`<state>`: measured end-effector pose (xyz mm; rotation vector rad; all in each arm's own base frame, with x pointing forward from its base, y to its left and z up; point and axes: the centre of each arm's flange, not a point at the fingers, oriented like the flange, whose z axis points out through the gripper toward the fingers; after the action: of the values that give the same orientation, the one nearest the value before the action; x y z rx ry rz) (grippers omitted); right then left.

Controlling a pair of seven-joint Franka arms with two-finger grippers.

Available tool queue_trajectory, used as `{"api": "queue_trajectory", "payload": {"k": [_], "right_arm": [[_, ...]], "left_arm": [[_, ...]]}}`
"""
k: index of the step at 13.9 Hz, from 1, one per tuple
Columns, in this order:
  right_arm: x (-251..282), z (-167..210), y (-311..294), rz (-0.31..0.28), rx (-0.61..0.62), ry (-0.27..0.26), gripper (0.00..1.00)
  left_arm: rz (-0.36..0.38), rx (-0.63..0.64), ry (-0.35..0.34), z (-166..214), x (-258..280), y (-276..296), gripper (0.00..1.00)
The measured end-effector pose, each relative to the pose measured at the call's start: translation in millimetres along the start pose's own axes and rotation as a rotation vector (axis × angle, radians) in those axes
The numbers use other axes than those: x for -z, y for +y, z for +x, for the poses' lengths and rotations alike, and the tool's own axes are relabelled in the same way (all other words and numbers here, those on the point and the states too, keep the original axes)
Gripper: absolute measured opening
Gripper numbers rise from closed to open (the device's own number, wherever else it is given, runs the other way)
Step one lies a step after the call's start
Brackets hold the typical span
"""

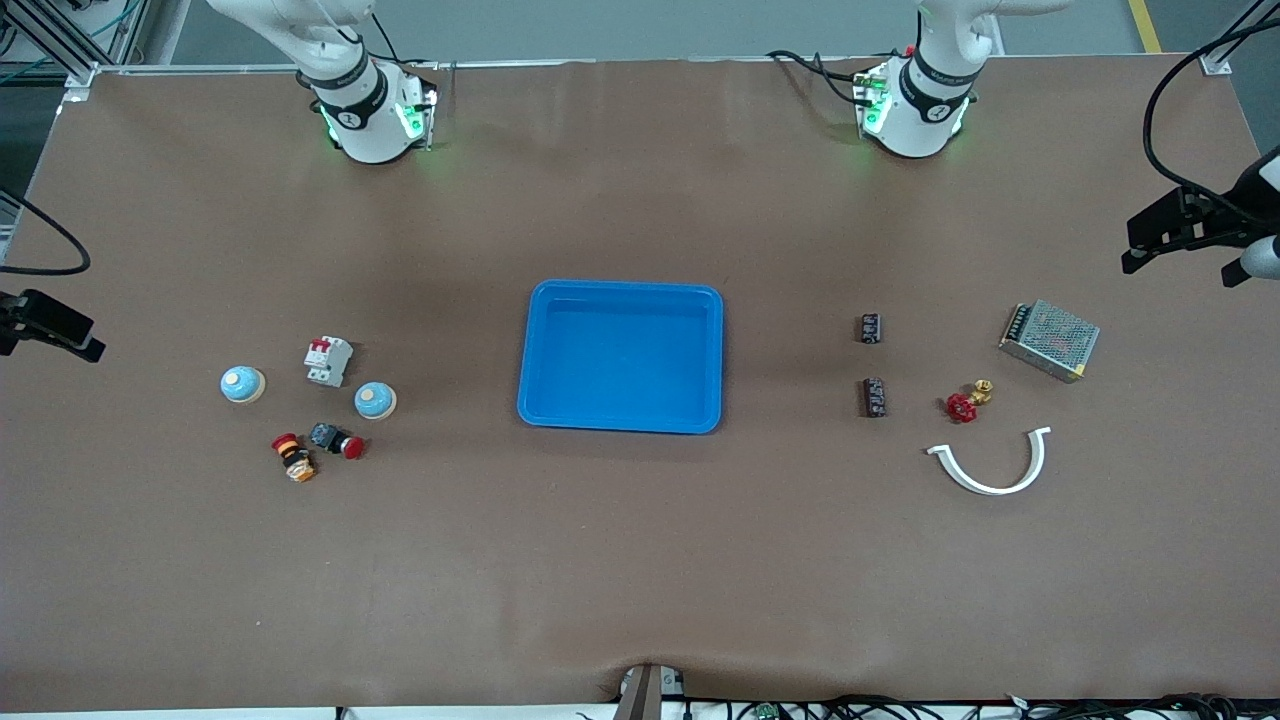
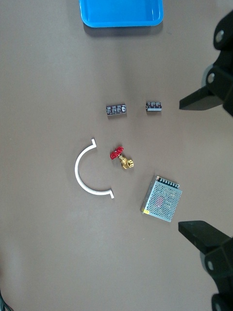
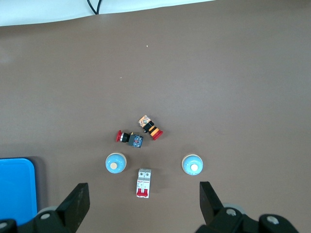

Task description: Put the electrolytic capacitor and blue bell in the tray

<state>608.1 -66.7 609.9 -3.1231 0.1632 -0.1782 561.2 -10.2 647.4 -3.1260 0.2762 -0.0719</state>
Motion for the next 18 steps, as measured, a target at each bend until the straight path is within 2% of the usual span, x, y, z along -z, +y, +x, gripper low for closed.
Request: {"api": "queue_trajectory", "payload": {"k": [15,18], "right_arm": [[-0.4,0.4,-10.2,0.003,0.013,0.003,1.00],[-10.0,0.4,-21.2,0.005,0.031,-0.019,1.00]], "left_arm": [[-0.006,-0.005,-0.037,4.1,-16.1,3.6,1.00],[-0.006,-0.002,-0.040,4.5,-17.7,2.4,1.00]]}}
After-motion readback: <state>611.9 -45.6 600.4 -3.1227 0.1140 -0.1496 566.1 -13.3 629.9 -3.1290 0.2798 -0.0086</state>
